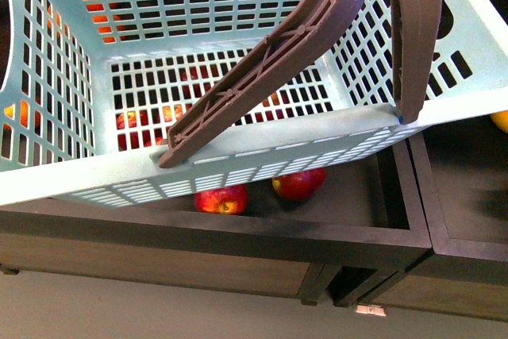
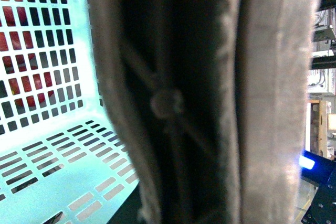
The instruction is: Pick mango and avocado into basket
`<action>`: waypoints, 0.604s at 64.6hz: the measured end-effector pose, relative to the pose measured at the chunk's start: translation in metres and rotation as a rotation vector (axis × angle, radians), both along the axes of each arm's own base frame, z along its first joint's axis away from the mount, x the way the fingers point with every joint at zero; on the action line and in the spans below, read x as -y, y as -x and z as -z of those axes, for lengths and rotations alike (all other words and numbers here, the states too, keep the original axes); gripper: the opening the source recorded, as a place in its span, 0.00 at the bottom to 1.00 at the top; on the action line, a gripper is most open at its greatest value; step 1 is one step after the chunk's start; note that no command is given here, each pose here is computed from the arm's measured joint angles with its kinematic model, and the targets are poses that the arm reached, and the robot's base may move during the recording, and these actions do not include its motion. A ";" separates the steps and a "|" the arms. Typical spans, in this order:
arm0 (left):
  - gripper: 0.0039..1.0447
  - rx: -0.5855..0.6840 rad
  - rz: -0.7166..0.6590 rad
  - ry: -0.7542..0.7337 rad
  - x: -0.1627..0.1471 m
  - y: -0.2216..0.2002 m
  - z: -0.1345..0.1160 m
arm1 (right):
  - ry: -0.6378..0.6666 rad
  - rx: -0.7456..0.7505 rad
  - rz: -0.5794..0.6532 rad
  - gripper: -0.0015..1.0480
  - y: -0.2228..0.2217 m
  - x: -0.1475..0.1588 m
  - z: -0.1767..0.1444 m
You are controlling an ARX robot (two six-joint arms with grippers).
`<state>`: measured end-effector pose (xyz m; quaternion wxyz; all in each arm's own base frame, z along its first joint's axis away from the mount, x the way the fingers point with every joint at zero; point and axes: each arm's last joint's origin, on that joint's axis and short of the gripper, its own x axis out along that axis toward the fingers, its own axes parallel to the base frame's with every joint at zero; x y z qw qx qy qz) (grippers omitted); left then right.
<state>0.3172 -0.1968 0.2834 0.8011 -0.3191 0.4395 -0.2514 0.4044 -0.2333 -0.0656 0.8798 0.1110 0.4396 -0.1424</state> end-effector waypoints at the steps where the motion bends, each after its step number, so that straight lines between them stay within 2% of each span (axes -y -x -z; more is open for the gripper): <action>1: 0.13 0.000 0.000 0.000 0.000 0.000 0.000 | 0.000 0.000 0.000 0.92 0.000 0.000 0.000; 33: 0.13 0.000 0.000 0.000 0.000 0.000 0.000 | 0.000 -0.010 -0.004 0.91 -0.020 0.007 0.010; 39: 0.13 0.000 0.000 0.000 0.000 0.000 0.000 | -0.001 -0.014 -0.004 0.74 -0.021 0.008 0.012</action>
